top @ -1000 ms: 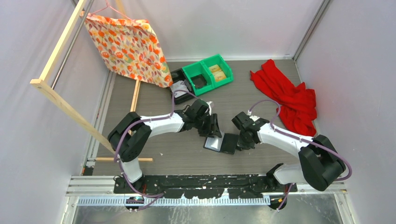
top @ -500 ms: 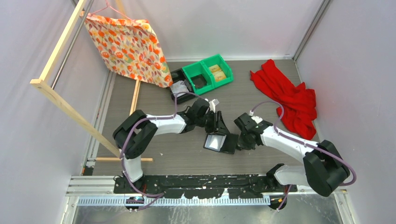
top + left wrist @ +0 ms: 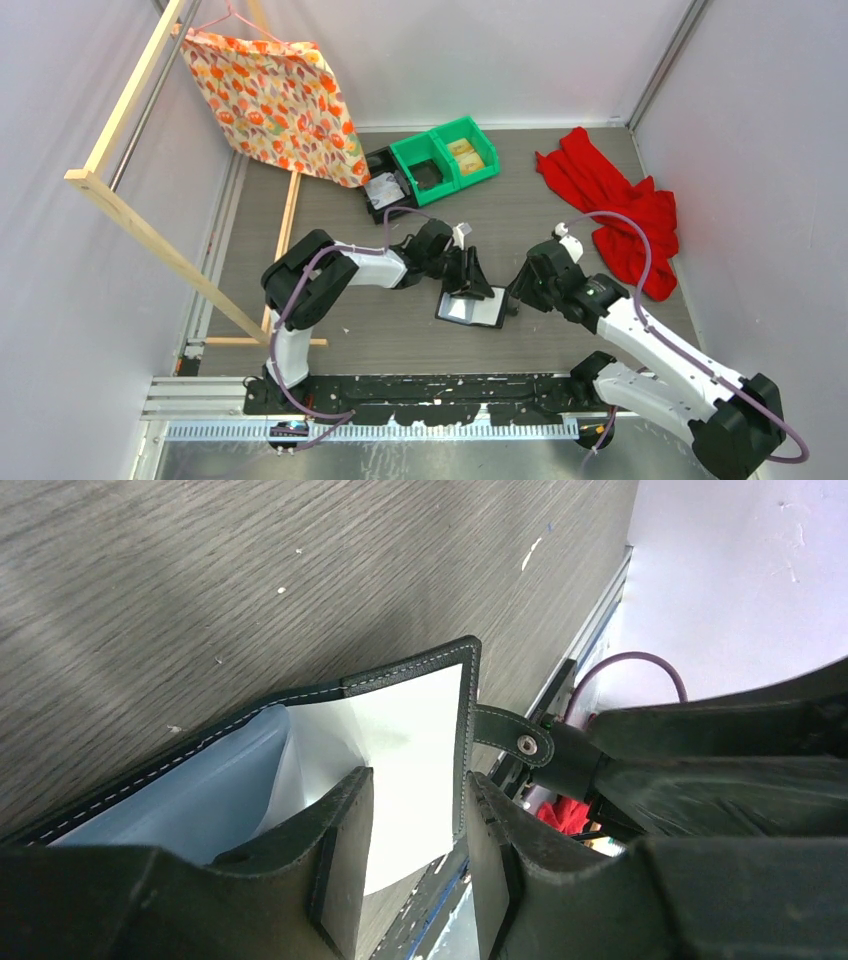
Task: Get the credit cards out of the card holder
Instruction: Open the card holder at the center of the board.
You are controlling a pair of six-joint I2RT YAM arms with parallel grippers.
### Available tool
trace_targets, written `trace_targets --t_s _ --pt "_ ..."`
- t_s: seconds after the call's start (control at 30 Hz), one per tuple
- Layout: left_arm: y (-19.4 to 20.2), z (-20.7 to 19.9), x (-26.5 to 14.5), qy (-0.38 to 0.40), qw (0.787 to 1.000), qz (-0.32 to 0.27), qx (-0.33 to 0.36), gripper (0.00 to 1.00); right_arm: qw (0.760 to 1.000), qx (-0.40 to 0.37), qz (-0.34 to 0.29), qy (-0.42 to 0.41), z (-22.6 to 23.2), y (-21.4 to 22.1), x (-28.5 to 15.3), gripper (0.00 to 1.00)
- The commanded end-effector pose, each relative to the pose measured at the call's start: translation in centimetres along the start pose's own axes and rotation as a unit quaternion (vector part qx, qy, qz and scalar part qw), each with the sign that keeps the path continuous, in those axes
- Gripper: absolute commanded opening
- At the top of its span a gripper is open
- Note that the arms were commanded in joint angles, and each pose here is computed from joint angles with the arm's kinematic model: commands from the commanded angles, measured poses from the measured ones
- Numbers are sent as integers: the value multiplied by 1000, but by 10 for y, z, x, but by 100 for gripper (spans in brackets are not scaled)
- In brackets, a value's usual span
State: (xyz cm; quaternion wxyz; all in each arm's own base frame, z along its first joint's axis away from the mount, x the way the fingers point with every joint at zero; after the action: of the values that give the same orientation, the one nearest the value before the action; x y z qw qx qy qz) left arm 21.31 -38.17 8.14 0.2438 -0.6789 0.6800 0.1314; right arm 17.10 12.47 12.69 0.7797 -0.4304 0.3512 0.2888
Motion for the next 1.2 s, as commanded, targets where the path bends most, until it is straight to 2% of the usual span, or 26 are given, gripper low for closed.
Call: trace_targets --t_s 0.0,0.07,0.23,0.27,0.7,0.9,1.0,1.17 --pt "-1 -7 6 15 1000 0 8 40 996 13 -28 -87 29 -16 -17 40" --pt "-1 -5 7 12 1000 0 5 40 994 14 -8 -108 36 -10 -10 33" --pt "-4 -7 7 3 1000 -6 5 40 990 6 71 -119 46 12 17 2" --pt "-5 -7 6 0 1000 -9 5 40 990 10 77 -114 45 15 22 1" --pt "-13 -32 -6 13 999 -22 25 40 993 39 103 -29 4 45 58 1" --pt "-15 -55 -27 26 998 -41 42 40 995 35 97 15 -10 47 66 1" --pt "-14 -58 -43 5 997 -56 48 41 994 34 97 25 -14 48 68 1" --pt "-13 -16 -59 -98 993 -68 17 39 994 34 100 30 -18 50 71 1"
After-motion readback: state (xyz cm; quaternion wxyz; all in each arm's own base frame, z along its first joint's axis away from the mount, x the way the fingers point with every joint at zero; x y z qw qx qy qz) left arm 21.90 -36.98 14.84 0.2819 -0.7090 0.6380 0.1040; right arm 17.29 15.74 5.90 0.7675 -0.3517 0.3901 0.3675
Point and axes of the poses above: each gripper's point midway between its finger pads, its own x axis out along the fingers, its own z axis along the line the jaws close on, y = z × x, the point moved 5 cm from there along -x, back along the fingers
